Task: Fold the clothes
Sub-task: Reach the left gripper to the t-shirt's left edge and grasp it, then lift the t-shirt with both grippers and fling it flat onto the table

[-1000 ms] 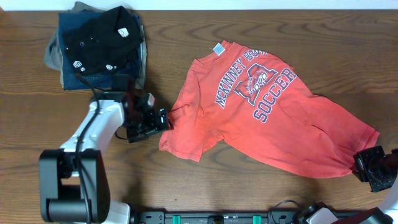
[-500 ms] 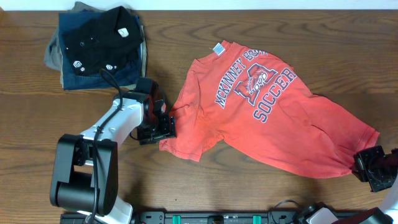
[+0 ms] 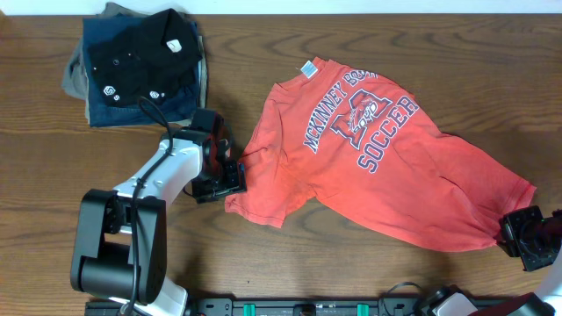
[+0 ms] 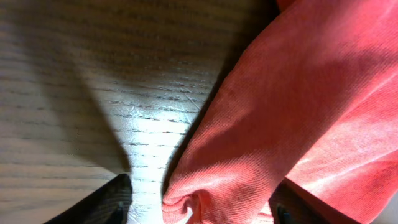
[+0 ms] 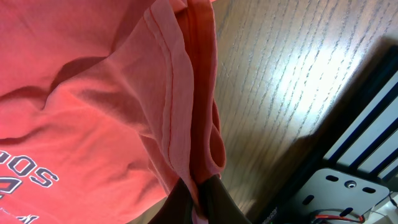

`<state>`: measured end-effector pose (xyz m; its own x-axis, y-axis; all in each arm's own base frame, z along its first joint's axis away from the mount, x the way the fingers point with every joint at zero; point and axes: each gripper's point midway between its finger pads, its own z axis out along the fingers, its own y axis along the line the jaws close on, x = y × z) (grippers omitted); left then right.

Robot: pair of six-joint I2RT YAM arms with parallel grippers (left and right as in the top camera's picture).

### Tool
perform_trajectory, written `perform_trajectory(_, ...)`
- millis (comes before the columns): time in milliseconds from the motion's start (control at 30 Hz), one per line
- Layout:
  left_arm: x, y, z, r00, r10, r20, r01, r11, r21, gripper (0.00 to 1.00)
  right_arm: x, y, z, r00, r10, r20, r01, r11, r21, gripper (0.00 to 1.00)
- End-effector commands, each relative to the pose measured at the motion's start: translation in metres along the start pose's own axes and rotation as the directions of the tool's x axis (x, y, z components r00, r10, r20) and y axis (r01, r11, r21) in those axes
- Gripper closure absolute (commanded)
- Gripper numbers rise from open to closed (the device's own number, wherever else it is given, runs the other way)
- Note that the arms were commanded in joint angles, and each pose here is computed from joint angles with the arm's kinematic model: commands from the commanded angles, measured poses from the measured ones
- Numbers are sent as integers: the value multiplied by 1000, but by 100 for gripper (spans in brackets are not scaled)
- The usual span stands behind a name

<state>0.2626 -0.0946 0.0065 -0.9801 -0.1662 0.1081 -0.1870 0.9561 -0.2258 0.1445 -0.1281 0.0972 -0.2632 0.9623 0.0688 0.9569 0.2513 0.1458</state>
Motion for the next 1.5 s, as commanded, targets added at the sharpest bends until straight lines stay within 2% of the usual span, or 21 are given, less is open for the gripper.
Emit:
perform_trajectory(0, 7, 5, 6, 1000, -13, -25, 12, 1000, -25, 37, -1, 1, -3, 1000, -4, 2, 4, 1000, -10, 94)
perform_trajectory(67, 9, 4, 7, 1000, -9, -30, 8, 1000, -26, 47, -1, 1, -3, 1000, -3, 0, 3, 1000, -9, 94)
perform_trajectory(300, 23, -1, 16, 998, 29, -60, -32, 999, -39, 74, 0, 0, -3, 1000, -2, -4, 2, 1000, -7, 94)
perform_trajectory(333, 24, -2, 17, 997, 37, -63, -39, 998, -41, 81, 0, 0, -3, 1000, -2, -4, 2, 1000, -7, 94)
perform_trajectory(367, 26, -3, 18, 997, 42, -65, -45, 998, -42, 94, 0, 0, -3, 1000, -2, -5, 2, 1000, -7, 94)
perform_trajectory(467, 27, -5, 18, 996, 52, -69, -55, 998, -43, 94, 2, -1, -3, 1000, -1, -13, 1, 1000, -3, 99)
perform_trajectory(700, 34, -10, -18, 997, 47, -59, -50, 998, -40, 94, 9, -3, -6, 1000, 2, -30, -2, 1000, 5, 99)
perform_trajectory(833, 37, -22, -64, 995, 79, 53, -79, 997, 5, 94, 10, -2, -14, 1000, -2, -10, 2, 1000, -4, 99)
perform_trajectory(967, 46, -36, -130, 965, 115, 236, -136, 988, 71, 94, 12, 3, -33, 999, -34, 24, 35, 999, -36, 99)
perform_trajectory(1167, 80, -51, -239, 845, 120, 522, -236, 958, 161, 94, 15, 15, -94, 983, -123, 138, 135, 988, -80, 99)
perform_trajectory(1333, 121, -56, -325, 703, 102, 704, -332, 922, 199, 94, 26, 26, -156, 951, -189, 245, 224, 967, -124, 99)
perform_trajectory(1467, 155, -44, -391, 583, 45, 812, -335, 923, 189, 94, 37, 45, -201, 902, -254, 348, 336, 921, -198, 99)
